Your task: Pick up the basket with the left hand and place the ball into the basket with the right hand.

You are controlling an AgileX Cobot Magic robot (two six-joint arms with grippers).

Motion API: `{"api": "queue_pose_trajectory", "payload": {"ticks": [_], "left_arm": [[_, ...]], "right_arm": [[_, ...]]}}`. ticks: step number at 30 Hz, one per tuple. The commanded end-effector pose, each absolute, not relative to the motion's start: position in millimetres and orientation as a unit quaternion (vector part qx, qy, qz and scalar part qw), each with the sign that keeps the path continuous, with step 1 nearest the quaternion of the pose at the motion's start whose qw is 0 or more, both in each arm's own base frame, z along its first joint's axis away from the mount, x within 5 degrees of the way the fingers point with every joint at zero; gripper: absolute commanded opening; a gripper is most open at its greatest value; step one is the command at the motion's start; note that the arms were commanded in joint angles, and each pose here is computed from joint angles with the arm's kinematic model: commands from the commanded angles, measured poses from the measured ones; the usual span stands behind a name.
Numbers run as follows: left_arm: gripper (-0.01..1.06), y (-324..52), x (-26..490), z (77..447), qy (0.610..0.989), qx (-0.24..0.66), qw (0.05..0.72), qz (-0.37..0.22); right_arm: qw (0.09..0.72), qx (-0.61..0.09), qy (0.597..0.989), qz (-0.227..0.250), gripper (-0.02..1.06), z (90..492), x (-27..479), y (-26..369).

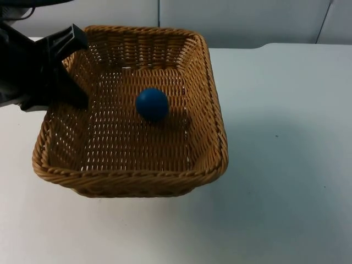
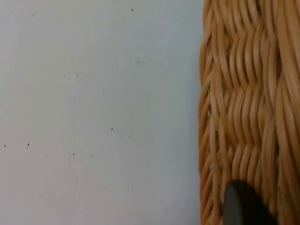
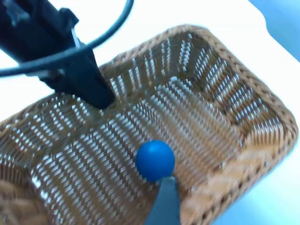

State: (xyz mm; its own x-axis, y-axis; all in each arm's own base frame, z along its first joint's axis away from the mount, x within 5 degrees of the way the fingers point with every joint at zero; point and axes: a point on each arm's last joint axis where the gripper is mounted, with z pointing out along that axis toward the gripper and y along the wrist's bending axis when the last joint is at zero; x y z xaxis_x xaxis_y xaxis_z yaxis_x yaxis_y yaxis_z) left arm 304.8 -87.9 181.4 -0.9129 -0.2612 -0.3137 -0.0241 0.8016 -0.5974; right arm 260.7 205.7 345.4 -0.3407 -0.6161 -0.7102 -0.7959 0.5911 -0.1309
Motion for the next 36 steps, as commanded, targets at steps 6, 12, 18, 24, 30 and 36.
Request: {"api": "queue_pose_trajectory", "payload": {"ticks": [6,12,18,24,30,36], "left_arm": [[0.0,-84.9,313.6,154.9,0.939,-0.083,0.187,-0.278],[0.0,-82.3,317.9,121.7,0.951,-0.087,0.159,-0.251],[0.0,-83.5,320.4,99.1,0.952,-0.09,0.146,-0.252],[0.0,-83.8,320.4,89.9,0.954,-0.088,0.138,-0.252],[0.05,-84.4,319.9,88.6,0.954,-0.088,0.134,-0.254],[0.49,-86.5,318.7,100.9,0.951,-0.071,0.141,-0.267]], "right_arm": [[0.416,-0.415,0.798,0.132,0.71,374.8,226.4,180.4],[0.466,-0.4,0.776,0.142,0.71,407.4,200.3,160.9],[0.472,-0.398,0.773,0.145,0.71,417.1,187.1,151.5],[0.463,-0.402,0.777,0.141,0.71,414.9,186.5,150.8],[0.465,-0.404,0.776,0.135,0.71,415.0,187.1,150.2],[0.462,-0.406,0.777,0.131,0.71,414.3,187.0,149.8]]}}
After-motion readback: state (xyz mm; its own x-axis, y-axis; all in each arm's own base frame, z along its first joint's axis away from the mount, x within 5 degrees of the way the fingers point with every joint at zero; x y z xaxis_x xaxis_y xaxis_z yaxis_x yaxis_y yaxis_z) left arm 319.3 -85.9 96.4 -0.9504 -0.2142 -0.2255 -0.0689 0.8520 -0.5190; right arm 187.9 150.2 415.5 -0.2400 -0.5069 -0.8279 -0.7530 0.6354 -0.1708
